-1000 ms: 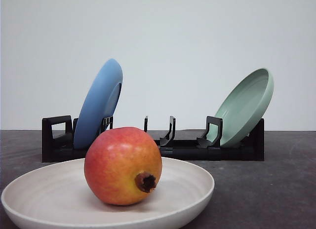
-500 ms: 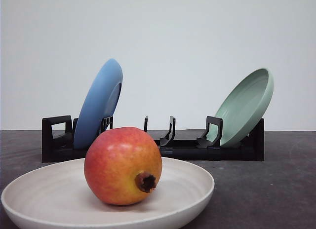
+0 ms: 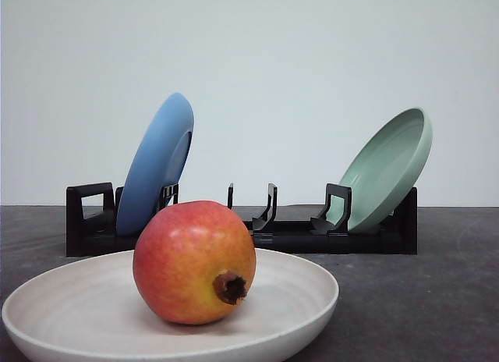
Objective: Place pomegranate in white plate
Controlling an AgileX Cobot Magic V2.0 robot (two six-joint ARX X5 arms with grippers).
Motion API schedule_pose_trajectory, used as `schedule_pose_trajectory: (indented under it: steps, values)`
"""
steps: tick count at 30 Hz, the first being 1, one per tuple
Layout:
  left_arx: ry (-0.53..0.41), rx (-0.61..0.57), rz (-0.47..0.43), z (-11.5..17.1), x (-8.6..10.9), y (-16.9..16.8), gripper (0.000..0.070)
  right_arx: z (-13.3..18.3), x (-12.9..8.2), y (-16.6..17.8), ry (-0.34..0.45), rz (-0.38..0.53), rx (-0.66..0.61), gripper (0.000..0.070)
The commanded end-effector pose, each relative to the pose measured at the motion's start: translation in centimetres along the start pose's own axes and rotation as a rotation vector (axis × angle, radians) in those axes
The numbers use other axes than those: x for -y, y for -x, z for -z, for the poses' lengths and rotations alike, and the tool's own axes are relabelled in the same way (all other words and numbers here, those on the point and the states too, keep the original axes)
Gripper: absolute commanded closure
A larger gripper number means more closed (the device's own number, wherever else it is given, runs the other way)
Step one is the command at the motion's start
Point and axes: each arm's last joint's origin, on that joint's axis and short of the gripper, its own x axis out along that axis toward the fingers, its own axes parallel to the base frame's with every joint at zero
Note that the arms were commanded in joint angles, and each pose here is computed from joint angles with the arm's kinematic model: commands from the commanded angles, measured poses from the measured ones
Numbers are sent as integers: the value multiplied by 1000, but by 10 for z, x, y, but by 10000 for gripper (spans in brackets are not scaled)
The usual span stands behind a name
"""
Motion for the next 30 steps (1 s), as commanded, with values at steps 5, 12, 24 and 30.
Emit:
schedule_pose_trajectory:
  steps: [5,12,24,30]
  values:
    - [2,-14,6,4,0,-1,700,0,0,0,-11,0,10,700]
    - [3,-14,6,4,0,-1,700,0,0,0,-11,0,10,700]
    - [2,-14,6,4,0,-1,700,0,0,0,-11,0,10,700]
    - [2,-14,6,4,0,-1,700,0,0,0,-11,0,10,700]
